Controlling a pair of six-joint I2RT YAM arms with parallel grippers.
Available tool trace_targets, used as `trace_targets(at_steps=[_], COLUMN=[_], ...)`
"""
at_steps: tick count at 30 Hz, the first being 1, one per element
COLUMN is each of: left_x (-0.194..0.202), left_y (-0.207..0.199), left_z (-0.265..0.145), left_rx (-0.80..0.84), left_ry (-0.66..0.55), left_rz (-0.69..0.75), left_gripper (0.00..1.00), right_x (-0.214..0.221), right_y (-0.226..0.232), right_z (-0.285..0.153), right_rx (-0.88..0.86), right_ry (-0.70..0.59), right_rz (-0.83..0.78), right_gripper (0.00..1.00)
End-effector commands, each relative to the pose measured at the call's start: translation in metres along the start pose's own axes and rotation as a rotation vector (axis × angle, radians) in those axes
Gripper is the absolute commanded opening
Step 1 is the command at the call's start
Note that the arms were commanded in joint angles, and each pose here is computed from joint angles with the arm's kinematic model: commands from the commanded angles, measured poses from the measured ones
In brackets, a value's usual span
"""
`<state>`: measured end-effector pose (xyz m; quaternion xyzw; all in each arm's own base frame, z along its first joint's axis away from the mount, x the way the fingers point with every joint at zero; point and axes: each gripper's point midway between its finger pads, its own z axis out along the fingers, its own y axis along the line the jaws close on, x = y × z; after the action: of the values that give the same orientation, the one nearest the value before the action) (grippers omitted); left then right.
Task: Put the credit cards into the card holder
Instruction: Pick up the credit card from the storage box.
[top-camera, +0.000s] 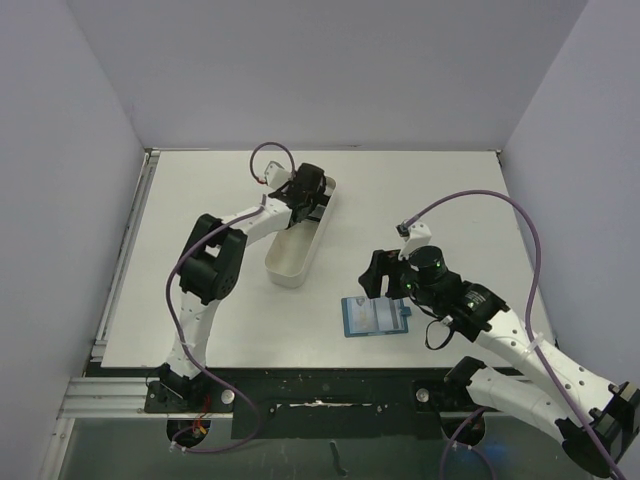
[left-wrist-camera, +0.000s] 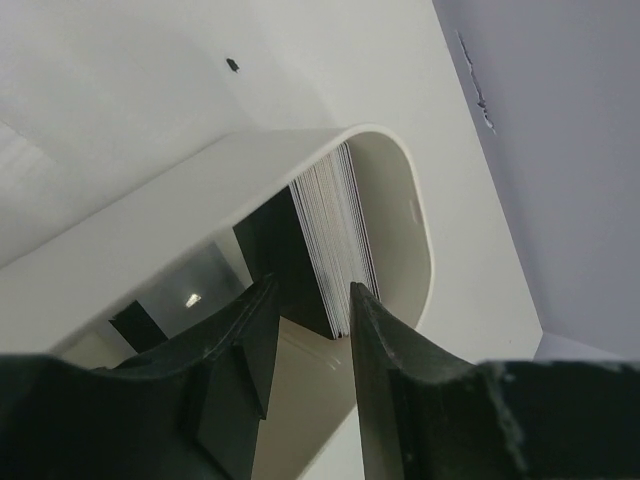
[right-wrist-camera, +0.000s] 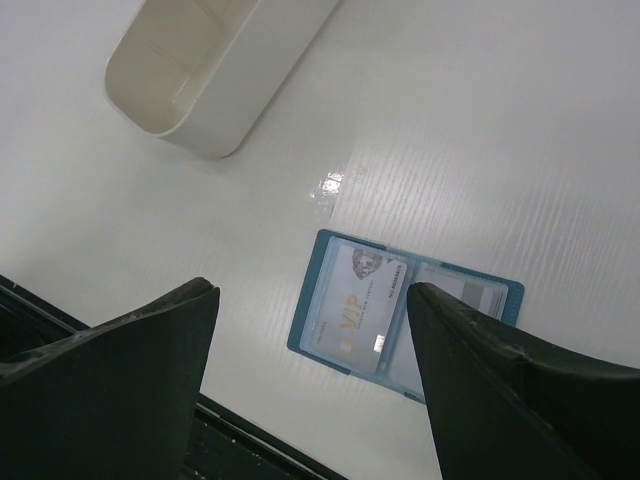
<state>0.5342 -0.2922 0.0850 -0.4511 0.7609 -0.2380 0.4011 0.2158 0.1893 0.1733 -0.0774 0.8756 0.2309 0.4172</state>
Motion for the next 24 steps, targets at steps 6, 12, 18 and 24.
trace_targets(at_steps=[6,12,18,24], left_x=[0.007,0.009,0.006,-0.003], left_y=[-0.025,-0.022,-0.026,-0.03], left_z=[0.003,0.011,0.016,0.012], left_rx=[0.036,0.039,0.065,0.098], left_ry=[-0.056,-0.057,-0.061,-0.087], left_rz=[-0.039,-0.042,-0.02,0.004], left_gripper=[0.33,0.33,0.31,0.21], right_x=[-0.019,-0.019,-0.023,-0.02], right_y=[0.006,0.004,0.001,0.001], right_z=[-0.012,-0.017,-0.021,-0.018], right_rx=[-0.023,-0.019,-0.004,-0.005], right_ry=[-0.076,-0.084,-0.096,-0.088], right_rz=[0.002,-0.001,-0.008,-0.002], right_gripper=[0.78,0.78,0.78,0.78])
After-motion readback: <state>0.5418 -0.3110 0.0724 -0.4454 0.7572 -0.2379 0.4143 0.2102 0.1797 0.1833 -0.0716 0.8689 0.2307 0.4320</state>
